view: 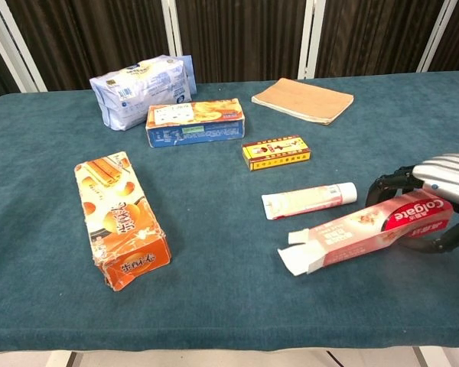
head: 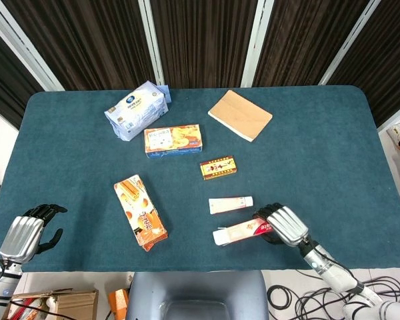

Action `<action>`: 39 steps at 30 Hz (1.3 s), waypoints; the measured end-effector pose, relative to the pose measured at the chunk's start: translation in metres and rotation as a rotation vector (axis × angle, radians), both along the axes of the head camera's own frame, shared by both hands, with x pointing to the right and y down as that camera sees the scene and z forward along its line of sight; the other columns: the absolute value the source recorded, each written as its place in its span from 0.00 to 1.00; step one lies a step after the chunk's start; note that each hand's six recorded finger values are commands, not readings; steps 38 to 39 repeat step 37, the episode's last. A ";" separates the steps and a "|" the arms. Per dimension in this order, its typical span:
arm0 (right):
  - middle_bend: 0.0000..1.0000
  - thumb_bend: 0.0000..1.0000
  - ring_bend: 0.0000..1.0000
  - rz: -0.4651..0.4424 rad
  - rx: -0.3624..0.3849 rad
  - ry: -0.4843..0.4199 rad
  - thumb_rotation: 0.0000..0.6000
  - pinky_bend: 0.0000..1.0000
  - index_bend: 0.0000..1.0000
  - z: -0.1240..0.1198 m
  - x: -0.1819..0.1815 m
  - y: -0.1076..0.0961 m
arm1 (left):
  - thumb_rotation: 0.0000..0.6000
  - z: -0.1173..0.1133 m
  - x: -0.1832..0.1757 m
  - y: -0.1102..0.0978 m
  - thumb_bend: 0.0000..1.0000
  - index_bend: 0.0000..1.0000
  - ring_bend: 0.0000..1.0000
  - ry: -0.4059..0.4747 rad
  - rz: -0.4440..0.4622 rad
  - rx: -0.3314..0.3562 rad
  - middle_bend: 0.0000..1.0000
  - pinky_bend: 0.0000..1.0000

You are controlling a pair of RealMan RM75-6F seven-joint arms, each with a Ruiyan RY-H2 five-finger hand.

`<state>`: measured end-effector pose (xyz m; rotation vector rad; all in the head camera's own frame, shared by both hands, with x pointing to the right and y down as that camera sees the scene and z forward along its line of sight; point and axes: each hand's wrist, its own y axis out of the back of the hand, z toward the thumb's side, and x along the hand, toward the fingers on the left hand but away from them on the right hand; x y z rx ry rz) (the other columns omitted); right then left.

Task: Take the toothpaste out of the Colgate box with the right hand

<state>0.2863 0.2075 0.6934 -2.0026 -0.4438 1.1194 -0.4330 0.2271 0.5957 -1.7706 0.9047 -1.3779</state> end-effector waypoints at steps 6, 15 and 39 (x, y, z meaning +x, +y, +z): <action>0.04 0.13 0.00 0.010 0.025 0.022 1.00 0.14 0.00 -0.009 0.009 -0.006 | 1.00 0.000 0.000 0.000 0.39 0.35 0.30 -0.002 0.000 0.001 0.35 0.44; 0.01 0.12 0.00 0.113 0.060 -0.040 1.00 0.09 0.00 -0.049 0.026 -0.016 | 1.00 -0.001 0.000 0.000 0.39 0.35 0.30 -0.011 0.000 0.008 0.35 0.44; 0.03 0.12 0.00 0.505 0.297 0.099 1.00 0.08 0.00 -0.113 0.109 -0.003 | 1.00 -0.003 -0.002 -0.001 0.39 0.35 0.30 -0.077 -0.029 0.059 0.35 0.44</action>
